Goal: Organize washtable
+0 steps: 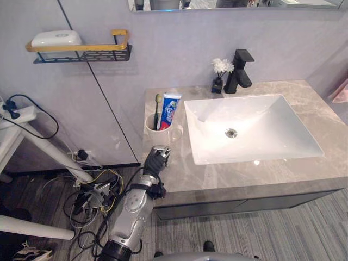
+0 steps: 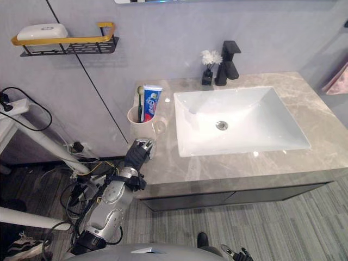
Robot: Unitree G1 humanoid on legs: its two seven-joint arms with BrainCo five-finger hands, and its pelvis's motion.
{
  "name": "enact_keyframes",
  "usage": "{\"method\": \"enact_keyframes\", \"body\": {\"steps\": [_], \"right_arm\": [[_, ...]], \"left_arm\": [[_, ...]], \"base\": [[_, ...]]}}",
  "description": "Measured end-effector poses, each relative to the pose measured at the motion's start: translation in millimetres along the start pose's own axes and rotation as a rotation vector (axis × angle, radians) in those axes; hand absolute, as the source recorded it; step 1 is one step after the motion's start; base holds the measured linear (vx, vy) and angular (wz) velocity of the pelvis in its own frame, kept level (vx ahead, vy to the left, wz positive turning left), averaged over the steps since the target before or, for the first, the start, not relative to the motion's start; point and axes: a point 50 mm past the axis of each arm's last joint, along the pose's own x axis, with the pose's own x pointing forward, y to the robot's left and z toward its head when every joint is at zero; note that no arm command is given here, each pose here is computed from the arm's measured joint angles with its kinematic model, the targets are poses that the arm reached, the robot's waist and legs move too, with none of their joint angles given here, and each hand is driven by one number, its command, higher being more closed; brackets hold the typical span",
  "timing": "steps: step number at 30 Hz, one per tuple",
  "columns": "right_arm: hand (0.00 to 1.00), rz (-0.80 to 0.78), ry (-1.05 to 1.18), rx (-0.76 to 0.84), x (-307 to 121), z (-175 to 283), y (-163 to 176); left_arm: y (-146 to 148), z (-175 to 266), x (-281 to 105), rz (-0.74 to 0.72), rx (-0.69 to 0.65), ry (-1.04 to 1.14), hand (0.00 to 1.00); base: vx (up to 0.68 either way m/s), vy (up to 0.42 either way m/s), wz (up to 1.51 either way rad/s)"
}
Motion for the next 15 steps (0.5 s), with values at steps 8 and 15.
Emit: {"method": "enact_keyframes", "body": {"steps": [8,15], "right_arm": [[0.00,0.000,-0.005,0.001,0.1,1.2,-0.3],[0.00,-0.008,-0.005,0.016,0.1,1.3,-1.8]], "left_arm": [[3.5,4.3,11.9,0.022,0.017,-0.016,1.00],[12.3,7.2,12.1,0.068,0.014,-0.029,1.00]], "base": [[0.01,0.000,-0.02],[0.00,0.000,0.00]]}}
